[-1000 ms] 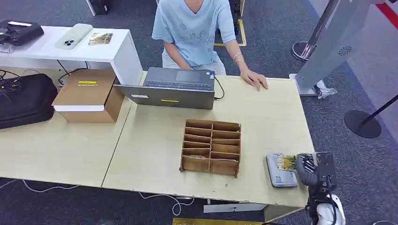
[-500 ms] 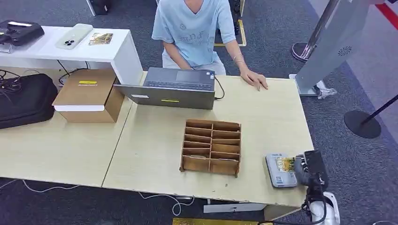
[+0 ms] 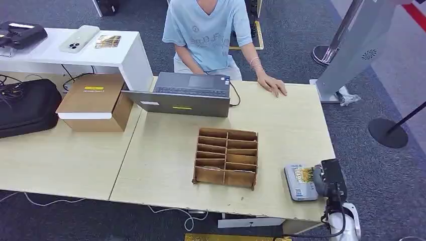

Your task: Pass the card to the sensor for recognition and then transmit it.

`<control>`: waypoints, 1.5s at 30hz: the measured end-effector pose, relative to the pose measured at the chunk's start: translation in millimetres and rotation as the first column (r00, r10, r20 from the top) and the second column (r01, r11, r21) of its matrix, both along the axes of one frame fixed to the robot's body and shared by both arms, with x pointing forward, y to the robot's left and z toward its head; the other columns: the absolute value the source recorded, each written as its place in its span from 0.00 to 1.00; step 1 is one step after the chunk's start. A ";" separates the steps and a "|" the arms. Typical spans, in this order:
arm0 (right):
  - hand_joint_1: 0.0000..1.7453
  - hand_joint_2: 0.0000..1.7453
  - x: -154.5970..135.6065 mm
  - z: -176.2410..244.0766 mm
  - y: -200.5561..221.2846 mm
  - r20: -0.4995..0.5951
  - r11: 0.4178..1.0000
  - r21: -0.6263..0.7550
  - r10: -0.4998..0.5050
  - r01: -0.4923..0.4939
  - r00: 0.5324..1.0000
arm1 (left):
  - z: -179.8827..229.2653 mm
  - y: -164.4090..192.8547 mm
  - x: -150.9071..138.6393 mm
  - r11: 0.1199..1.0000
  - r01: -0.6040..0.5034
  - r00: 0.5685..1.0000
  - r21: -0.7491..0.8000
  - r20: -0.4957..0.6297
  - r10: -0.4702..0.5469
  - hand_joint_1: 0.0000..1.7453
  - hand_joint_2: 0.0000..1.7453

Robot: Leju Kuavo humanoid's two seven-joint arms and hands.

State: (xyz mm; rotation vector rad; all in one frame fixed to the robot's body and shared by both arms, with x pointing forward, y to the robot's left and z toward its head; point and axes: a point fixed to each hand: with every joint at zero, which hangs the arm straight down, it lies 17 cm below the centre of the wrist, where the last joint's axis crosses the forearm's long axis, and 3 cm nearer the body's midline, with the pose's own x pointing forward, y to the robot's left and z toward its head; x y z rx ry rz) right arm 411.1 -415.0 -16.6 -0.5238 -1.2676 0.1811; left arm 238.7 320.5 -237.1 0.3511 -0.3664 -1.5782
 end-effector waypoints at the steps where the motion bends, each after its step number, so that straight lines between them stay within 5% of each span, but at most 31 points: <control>1: 1.00 1.00 0.0 0.4 -0.5 0.002 1.000 -0.001 -0.003 0.003 1.000 | -0.1 -0.5 -0.2 1.000 0.005 1.000 -0.002 -0.001 -0.005 0.00 0.00; 9: 1.00 1.00 2.6 12.0 -1.4 0.057 0.999 -0.019 -0.025 0.026 0.998 | -0.3 -1.4 -1.0 0.999 0.046 0.999 0.007 -0.003 -0.046 0.00 0.00; 17: 1.00 1.00 2.8 61.3 -0.4 0.224 0.993 -0.065 -0.080 0.097 0.971 | -0.5 -5.6 -1.4 0.997 0.078 0.997 0.003 -0.006 -0.078 0.00 0.00; 26: 1.00 1.00 4.5 126.3 12.0 0.425 0.988 -0.073 -0.092 0.135 0.900 | 1.4 -12.0 3.0 0.991 0.133 0.991 0.001 -0.008 -0.133 0.00 0.00; 35: 1.00 1.00 -2.7 183.9 19.8 0.584 0.941 -0.223 -0.081 0.255 0.808 | 3.7 -16.7 8.3 0.982 0.187 0.982 0.007 -0.014 -0.187 0.00 0.00; 45: 1.00 1.00 -10.6 214.3 47.7 0.648 0.878 -0.369 0.008 0.304 0.761 | 5.9 -21.8 12.8 0.970 0.243 0.970 0.005 -0.017 -0.242 0.00 0.00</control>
